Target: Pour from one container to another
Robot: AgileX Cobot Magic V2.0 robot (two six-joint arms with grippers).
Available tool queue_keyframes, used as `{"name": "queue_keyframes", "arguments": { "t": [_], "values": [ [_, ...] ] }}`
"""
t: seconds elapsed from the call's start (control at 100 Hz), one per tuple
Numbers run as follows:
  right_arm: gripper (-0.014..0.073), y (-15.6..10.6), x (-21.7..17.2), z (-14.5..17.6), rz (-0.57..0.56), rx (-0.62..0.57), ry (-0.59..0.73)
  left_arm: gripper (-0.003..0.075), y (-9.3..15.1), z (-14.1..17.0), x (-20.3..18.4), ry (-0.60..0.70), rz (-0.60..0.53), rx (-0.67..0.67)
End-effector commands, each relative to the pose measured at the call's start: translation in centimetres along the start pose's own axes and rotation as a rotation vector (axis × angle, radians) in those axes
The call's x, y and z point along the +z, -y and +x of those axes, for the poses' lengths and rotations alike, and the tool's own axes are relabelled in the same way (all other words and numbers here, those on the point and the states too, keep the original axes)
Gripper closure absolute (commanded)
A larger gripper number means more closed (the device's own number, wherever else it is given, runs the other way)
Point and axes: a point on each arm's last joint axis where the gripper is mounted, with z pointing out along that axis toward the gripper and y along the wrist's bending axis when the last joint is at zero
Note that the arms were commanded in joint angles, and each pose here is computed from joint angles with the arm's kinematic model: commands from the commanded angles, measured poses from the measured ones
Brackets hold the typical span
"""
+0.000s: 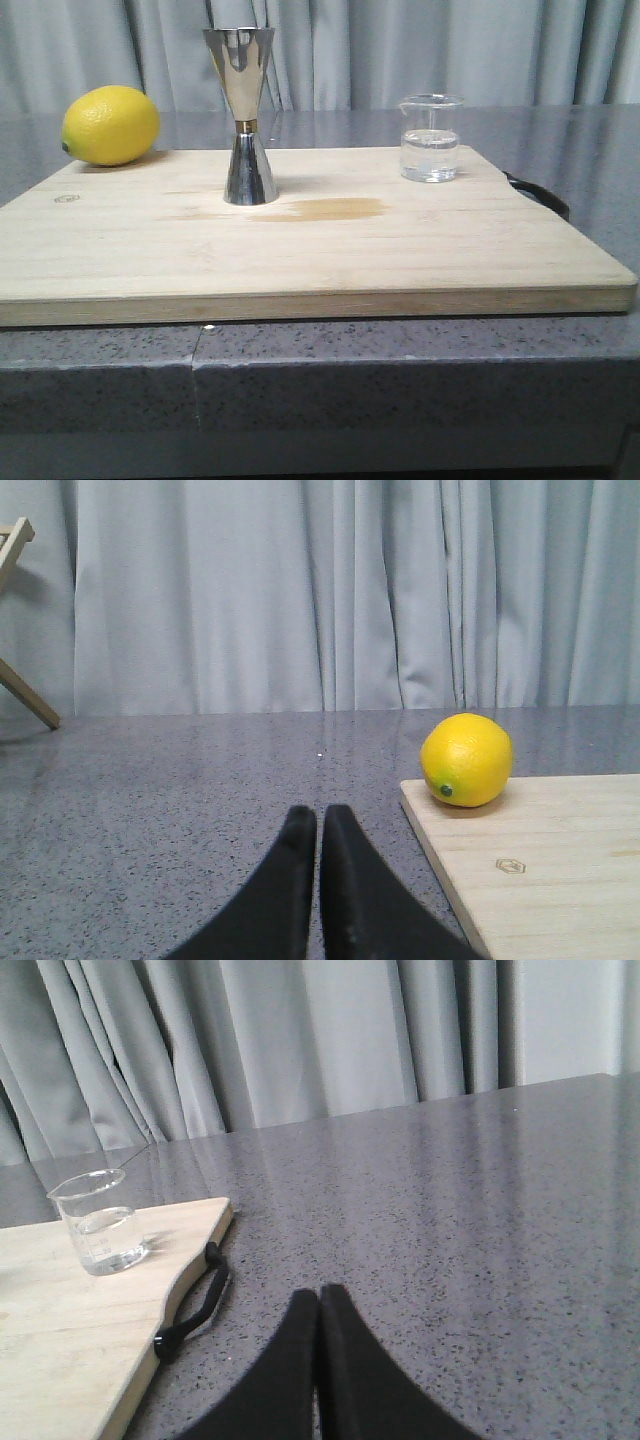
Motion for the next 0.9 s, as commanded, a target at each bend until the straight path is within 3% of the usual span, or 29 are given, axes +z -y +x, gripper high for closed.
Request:
{"name": "queue_keyframes", "arguments": {
  "t": [0.0,0.68,0.78,0.89],
  "values": [
    [0.067,0.04,-0.08,0.0,-0.003,-0.004,0.066,0.0739,0.03,0.35,-0.21,0.064,0.005,-0.009],
    [0.067,0.04,-0.08,0.0,-0.003,-0.004,0.066,0.0739,0.03,0.35,-0.21,0.064,0.005,-0.009],
    [0.067,0.04,-0.08,0.0,-0.003,-0.004,0.066,0.0739,0.12,0.36,-0.21,0.063,0.01,0.115],
    [0.067,0.04,-0.08,0.0,-0.003,-0.004,0.066,0.0739,0.12,0.37,-0.21,0.063,0.011,0.12]
  ]
}}
